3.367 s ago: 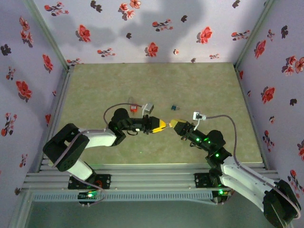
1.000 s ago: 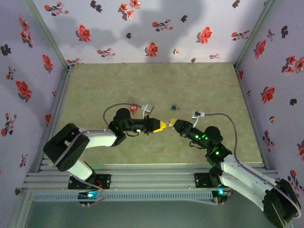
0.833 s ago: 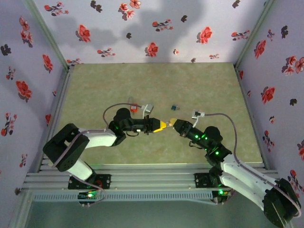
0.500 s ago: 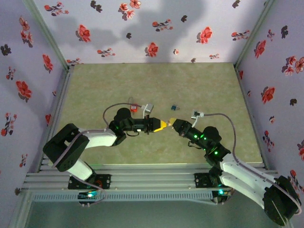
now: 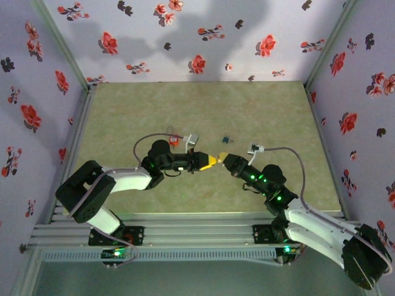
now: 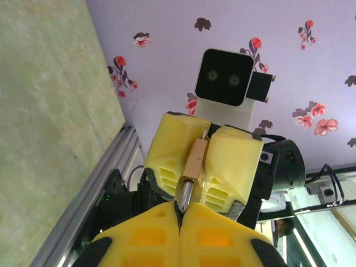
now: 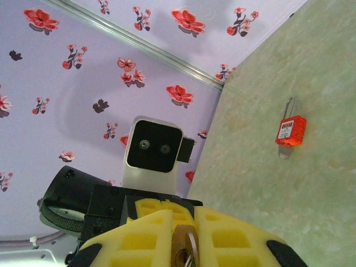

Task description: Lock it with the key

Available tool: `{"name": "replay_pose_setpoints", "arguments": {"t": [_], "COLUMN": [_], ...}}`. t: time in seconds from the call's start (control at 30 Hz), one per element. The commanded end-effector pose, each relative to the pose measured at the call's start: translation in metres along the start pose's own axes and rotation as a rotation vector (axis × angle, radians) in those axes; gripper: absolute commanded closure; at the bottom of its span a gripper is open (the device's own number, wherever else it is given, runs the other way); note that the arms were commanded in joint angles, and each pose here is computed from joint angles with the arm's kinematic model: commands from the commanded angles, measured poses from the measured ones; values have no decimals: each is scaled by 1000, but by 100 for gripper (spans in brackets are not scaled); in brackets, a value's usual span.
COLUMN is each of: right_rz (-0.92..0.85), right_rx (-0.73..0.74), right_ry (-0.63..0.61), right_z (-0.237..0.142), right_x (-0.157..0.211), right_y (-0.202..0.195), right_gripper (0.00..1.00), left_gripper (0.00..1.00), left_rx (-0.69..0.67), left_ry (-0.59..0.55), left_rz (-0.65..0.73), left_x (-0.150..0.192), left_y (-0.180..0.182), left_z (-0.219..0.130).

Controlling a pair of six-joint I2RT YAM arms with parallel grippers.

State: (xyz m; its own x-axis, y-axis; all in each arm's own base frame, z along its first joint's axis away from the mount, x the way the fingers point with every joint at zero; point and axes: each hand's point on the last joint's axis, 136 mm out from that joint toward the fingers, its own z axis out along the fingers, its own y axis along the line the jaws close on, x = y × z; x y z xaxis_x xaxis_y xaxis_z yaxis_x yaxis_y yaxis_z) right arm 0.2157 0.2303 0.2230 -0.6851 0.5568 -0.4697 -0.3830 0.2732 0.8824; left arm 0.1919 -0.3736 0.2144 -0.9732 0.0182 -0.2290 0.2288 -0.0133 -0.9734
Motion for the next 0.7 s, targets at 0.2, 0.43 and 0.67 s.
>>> {"name": "replay_pose_setpoints", "arguments": {"t": [0.2,0.43,0.67], "right_rz": [-8,-36,-72], "right_rx": [-77,-52,-16], "right_ry": [117,99,74], "right_z": [1,-3,-13], "right_x": [29,26,19], "right_y": [15,15,15], "right_gripper": [100,100,79], "left_gripper": [100,100,100], "left_rx": [68,57,43], "left_ry": [5,-10,-31], "left_rz": [90,87,74], "left_x": [2,0,-1], "left_y": [-32,-29,-23], "left_z": [12,11,6]}}
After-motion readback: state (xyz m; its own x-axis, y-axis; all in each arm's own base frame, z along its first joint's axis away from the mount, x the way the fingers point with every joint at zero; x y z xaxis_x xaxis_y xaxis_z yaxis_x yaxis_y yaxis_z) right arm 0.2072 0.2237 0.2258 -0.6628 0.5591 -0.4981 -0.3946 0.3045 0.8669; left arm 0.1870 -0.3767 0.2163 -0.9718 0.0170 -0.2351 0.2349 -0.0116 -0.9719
